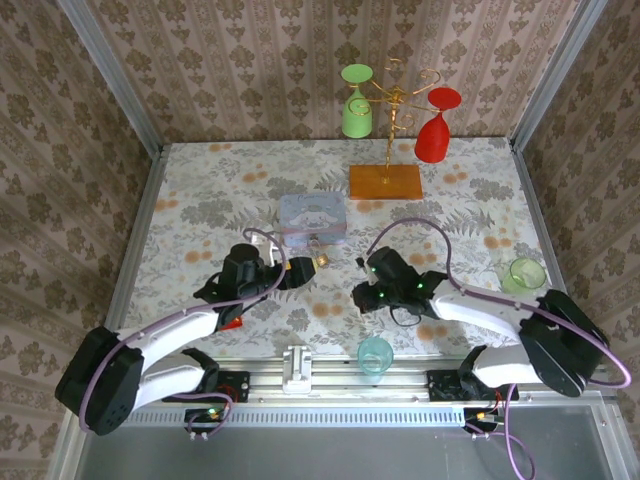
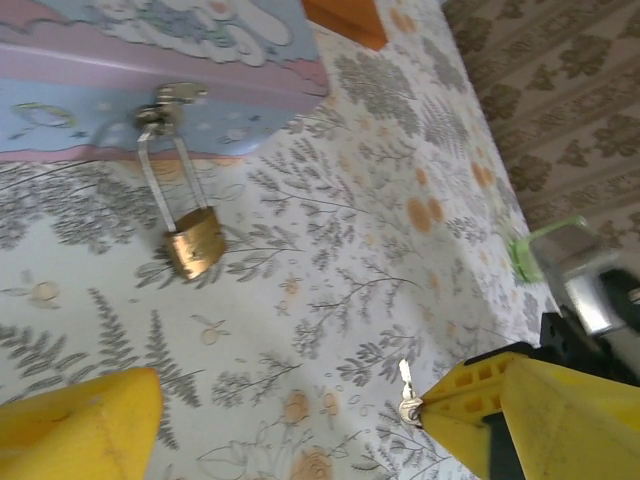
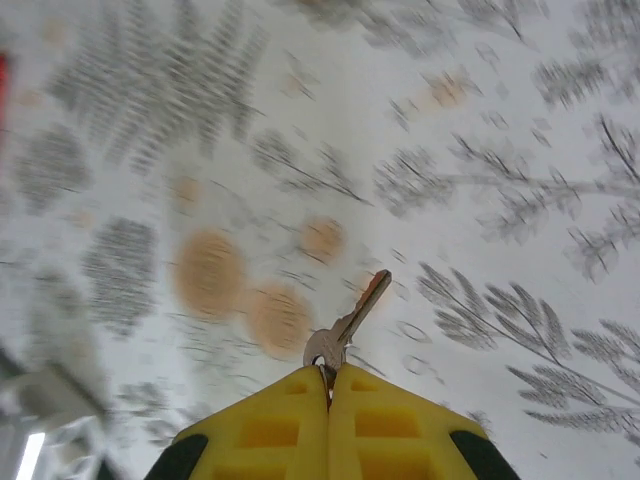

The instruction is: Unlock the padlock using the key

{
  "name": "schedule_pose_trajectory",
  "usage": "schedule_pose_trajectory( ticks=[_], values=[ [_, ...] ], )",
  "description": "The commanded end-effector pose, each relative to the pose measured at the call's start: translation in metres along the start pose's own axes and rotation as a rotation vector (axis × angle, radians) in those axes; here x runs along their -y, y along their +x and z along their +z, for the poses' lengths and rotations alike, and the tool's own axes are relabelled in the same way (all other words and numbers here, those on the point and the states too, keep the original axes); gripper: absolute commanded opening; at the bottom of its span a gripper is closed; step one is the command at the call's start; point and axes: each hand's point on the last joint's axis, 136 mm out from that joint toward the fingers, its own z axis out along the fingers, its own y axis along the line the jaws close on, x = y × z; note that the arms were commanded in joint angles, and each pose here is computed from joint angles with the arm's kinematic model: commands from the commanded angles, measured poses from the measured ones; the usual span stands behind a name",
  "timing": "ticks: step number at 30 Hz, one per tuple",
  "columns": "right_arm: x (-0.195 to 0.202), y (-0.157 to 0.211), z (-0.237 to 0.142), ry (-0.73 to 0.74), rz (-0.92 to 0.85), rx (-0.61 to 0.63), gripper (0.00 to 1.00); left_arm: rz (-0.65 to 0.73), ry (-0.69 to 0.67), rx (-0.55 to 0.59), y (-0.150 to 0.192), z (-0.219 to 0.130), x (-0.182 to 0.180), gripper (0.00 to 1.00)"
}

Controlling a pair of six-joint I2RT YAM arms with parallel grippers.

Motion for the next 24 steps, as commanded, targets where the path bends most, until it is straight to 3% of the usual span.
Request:
schedule_pose_trajectory(
  ticks=[1, 8, 17, 24],
  values=[
    [-0.030, -0.011, -0.015, -0.175, -0.112, 0.045, 0.00, 0.017, 0.109, -0.005, -0.005, 0.006, 0.026, 0.87],
    [-0.064, -0.016, -0.045, -0.374, -0.278, 0.100, 0.00, -0.015, 0.284, -0.075, 0.005, 0.027, 0.059, 0.75],
    [-0.070, -0.016, -0.057, -0.410, -0.306, 0.110, 0.00, -0.096, 0.475, -0.041, -0.001, 0.027, 0.087, 0.59],
    [-0.064, -0.021, -0.056, -0.390, -0.298, 0.150, 0.00, -0.175, 0.364, -0.123, 0.019, 0.039, 0.061, 0.59]
  ],
)
